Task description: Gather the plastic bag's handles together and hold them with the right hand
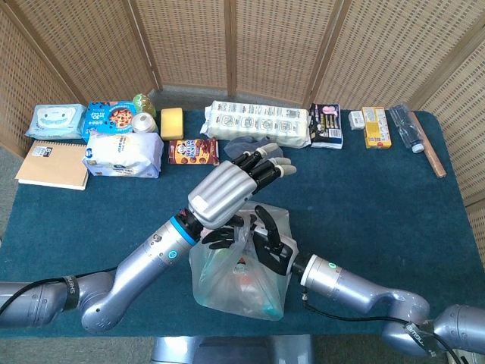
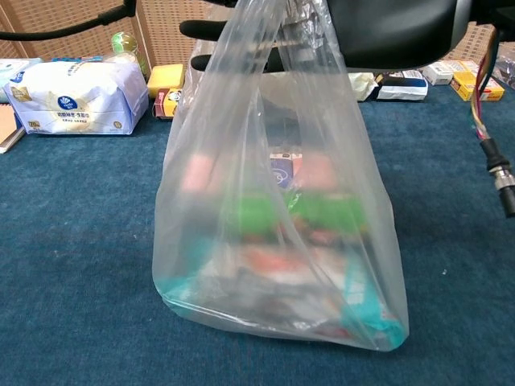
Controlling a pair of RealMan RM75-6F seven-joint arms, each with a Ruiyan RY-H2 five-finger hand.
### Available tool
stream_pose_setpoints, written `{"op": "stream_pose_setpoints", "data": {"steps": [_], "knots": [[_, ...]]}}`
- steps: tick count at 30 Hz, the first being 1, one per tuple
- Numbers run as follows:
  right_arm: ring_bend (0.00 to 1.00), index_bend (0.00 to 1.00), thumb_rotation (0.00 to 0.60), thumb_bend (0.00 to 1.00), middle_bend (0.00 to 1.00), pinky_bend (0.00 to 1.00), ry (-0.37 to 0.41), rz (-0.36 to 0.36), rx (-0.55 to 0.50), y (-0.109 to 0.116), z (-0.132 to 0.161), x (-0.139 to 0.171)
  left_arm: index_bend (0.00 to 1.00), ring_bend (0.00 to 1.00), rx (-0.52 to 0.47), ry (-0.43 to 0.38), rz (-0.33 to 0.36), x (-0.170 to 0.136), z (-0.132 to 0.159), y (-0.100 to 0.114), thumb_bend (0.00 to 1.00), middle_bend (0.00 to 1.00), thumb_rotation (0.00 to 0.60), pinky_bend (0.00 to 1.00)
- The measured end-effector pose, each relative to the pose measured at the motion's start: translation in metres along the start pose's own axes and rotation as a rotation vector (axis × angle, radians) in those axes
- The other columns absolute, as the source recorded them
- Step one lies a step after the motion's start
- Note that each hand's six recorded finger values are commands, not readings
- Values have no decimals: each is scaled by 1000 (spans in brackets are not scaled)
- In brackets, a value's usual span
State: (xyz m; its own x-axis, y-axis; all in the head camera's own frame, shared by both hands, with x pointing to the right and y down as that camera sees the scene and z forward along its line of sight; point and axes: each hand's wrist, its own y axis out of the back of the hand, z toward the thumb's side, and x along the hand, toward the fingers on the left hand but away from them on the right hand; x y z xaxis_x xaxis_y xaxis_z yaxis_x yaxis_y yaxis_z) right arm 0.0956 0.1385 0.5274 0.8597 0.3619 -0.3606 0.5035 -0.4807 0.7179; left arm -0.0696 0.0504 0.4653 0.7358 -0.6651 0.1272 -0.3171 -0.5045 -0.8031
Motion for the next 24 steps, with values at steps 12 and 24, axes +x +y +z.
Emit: {"op": "stream_pose_setpoints", "data": {"steps": [12,24], "knots": [[506,406,0,205,527,456,-29,25,-6,-3,-5,0,130,0,7,-3,73,4,2,1,0,166,600,191],[609,501,1,230,627,573,-28,40,-36,-3,0,3,124,0,53,0,28,0,-2,-4,0,166,600,191]]}}
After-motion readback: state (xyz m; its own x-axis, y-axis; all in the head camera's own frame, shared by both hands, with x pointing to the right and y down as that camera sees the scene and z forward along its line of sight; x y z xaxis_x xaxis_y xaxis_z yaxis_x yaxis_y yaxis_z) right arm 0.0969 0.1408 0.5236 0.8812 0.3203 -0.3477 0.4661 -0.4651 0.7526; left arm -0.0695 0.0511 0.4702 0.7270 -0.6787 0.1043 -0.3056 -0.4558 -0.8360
